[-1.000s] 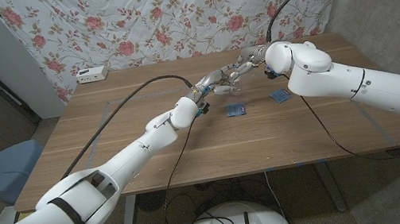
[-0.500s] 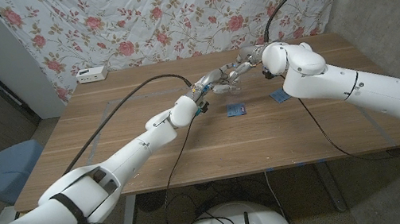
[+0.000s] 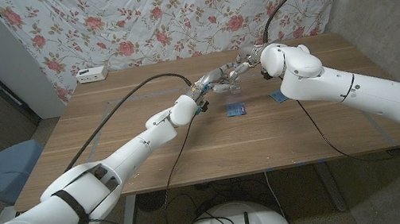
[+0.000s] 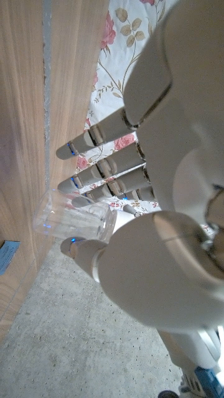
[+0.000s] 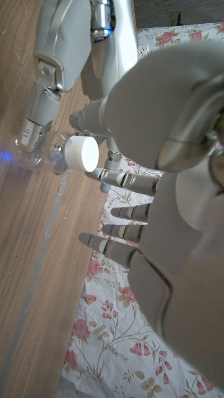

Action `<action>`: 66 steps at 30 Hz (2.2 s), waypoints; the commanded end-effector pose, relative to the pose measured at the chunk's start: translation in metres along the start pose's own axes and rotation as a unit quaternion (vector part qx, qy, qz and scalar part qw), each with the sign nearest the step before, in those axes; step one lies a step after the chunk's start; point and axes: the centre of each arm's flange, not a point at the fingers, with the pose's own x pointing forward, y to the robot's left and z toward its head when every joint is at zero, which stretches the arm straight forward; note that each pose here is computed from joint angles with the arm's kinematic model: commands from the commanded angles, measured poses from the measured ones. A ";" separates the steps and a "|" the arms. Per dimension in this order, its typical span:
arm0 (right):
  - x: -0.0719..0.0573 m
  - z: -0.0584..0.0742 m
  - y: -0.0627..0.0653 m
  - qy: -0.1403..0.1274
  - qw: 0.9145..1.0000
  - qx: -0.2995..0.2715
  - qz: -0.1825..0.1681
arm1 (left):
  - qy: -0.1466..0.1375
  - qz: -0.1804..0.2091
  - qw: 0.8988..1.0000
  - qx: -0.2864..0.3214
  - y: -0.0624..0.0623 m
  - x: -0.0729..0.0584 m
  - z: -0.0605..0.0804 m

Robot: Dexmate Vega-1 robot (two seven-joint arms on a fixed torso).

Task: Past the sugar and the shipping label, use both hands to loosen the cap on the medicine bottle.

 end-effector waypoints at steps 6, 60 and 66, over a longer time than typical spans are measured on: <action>0.000 0.000 0.001 0.006 1.000 0.003 -0.009 | -0.003 -0.002 1.000 0.000 -0.001 0.001 0.001; -0.007 -0.005 0.004 -0.011 0.999 0.042 0.006 | 0.000 0.000 1.000 0.000 -0.004 -0.008 0.006; -0.006 -0.006 0.003 -0.018 0.999 0.051 0.005 | 0.001 0.000 1.000 0.000 -0.004 -0.008 0.006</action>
